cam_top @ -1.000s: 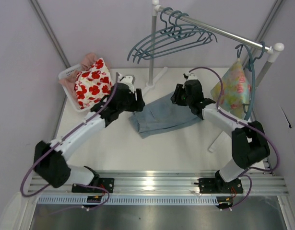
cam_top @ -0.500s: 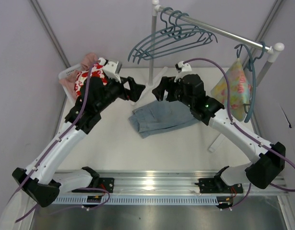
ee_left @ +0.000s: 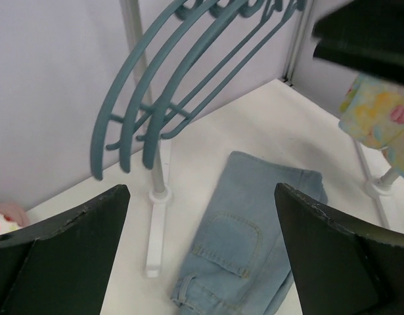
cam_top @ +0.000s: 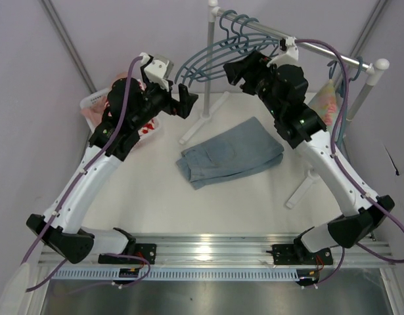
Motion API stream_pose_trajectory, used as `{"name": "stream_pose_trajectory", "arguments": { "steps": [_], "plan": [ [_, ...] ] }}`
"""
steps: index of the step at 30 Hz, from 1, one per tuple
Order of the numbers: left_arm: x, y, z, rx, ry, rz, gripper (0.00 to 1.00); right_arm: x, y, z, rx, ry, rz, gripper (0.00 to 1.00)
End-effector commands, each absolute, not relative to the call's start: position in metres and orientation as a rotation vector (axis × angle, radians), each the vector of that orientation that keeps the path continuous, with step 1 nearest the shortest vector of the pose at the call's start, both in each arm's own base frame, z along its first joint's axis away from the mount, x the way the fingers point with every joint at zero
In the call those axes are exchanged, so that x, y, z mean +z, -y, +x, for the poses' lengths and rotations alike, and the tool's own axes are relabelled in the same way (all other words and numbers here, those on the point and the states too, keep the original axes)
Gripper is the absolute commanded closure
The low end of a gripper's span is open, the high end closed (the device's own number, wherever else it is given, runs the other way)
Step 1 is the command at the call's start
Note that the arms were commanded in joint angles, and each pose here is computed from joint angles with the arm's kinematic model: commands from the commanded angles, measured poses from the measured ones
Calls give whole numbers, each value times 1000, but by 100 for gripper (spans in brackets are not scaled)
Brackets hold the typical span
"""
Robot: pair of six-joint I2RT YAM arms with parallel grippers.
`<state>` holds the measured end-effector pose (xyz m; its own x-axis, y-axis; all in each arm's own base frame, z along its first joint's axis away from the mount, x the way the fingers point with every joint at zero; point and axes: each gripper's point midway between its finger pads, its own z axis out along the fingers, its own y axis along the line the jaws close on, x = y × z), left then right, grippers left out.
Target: Place the skirt on the hanger
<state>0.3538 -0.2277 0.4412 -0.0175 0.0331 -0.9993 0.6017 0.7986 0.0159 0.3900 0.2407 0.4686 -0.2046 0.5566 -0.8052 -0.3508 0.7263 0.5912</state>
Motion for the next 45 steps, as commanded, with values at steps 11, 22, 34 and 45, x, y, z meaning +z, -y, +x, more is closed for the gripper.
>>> {"name": "stream_pose_trajectory", "arguments": {
  "steps": [11,22,34,45],
  "plan": [
    [433,194,328,-525,-1520,430,0,477,-280,454,944,-1471,491,32],
    [413,172,315,-474,-1563,377,1,479,-300,460,993,-1413,516,37],
    [402,168,320,-464,-1595,372,0,478,-295,475,905,-1386,568,50],
    [414,164,320,-460,-1577,346,1,470,-294,473,848,-1427,559,75]
  ]
}}
